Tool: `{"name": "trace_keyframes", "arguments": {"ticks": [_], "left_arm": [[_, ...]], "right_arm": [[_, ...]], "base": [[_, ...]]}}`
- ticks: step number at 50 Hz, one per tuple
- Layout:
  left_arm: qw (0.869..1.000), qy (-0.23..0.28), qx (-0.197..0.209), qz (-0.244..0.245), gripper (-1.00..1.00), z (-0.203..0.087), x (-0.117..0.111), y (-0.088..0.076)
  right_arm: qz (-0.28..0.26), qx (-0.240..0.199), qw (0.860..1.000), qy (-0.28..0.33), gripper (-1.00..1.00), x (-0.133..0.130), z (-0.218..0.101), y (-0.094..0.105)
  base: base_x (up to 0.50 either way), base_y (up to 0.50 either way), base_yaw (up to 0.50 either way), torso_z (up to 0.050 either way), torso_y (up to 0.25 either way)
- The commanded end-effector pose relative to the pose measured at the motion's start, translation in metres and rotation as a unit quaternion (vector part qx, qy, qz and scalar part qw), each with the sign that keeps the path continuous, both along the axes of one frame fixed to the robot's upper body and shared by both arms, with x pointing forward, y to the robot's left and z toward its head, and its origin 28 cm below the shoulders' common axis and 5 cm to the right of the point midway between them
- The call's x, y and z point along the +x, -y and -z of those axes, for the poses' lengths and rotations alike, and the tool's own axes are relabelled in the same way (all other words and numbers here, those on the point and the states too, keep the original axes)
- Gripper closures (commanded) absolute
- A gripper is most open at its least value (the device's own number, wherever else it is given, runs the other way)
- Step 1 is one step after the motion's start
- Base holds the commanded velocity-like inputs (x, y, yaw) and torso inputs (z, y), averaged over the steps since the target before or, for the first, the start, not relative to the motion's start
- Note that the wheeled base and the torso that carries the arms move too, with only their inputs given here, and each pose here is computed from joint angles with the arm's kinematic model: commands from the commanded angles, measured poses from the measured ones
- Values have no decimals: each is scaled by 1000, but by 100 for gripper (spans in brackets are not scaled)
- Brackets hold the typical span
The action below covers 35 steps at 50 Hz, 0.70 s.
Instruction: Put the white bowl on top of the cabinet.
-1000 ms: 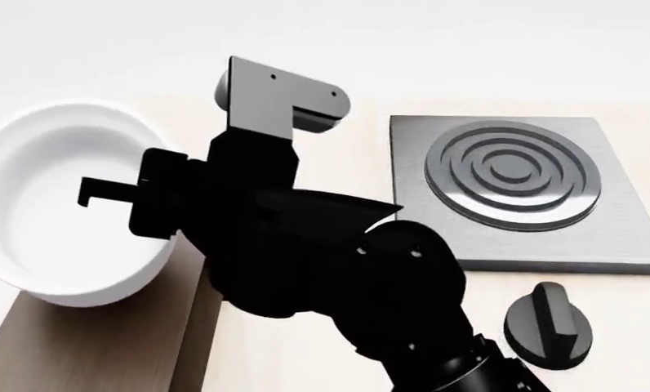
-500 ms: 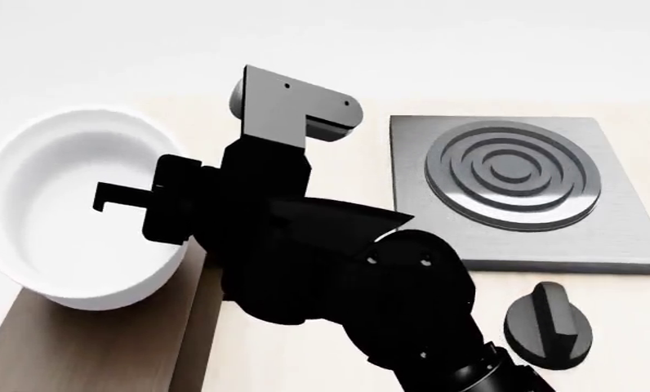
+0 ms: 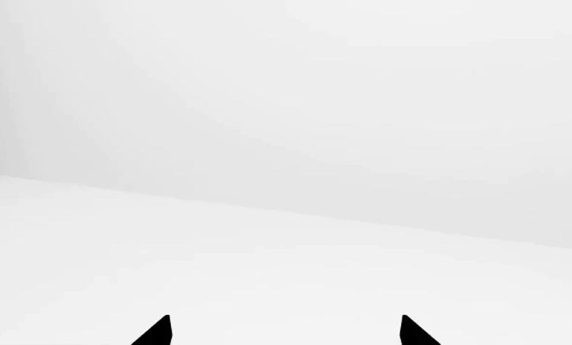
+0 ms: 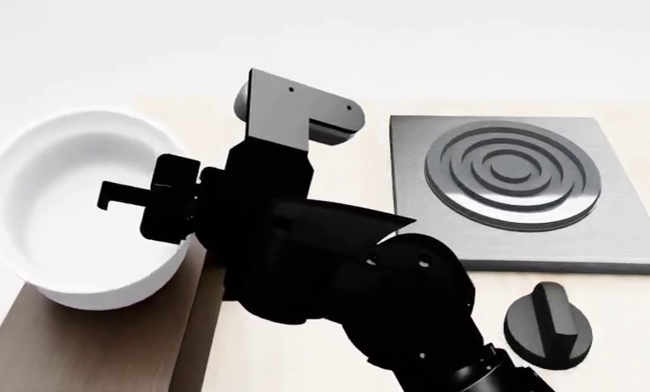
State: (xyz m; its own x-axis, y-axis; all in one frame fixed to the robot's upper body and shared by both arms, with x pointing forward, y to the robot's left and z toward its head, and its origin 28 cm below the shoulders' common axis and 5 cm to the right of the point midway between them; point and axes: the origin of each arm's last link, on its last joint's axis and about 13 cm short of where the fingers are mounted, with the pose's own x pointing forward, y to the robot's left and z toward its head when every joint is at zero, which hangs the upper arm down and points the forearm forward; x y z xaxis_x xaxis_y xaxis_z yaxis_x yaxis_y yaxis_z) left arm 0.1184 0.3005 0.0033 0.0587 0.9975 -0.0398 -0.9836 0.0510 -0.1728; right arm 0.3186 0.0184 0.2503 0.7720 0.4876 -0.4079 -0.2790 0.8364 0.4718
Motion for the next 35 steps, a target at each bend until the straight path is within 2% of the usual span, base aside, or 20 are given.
{"name": "trace_keyframes", "arguments": {"ticks": [1, 27, 35], "left_arm": [[1000, 0, 0, 0, -100, 0, 0, 0], [1000, 0, -1, 0, -100, 0, 0, 0], [1000, 0, -1, 1, -100, 0, 0, 0]], "right_arm": [[-6, 11, 1000, -4, -100, 1, 0, -1], [-2, 11, 1000, 6, -100, 0, -1, 2], [2, 8, 1000, 28, -100, -10, -10, 4]], "base": [[0, 0, 0, 0, 0], [0, 0, 0, 0, 0], [0, 0, 0, 0, 0]]}}
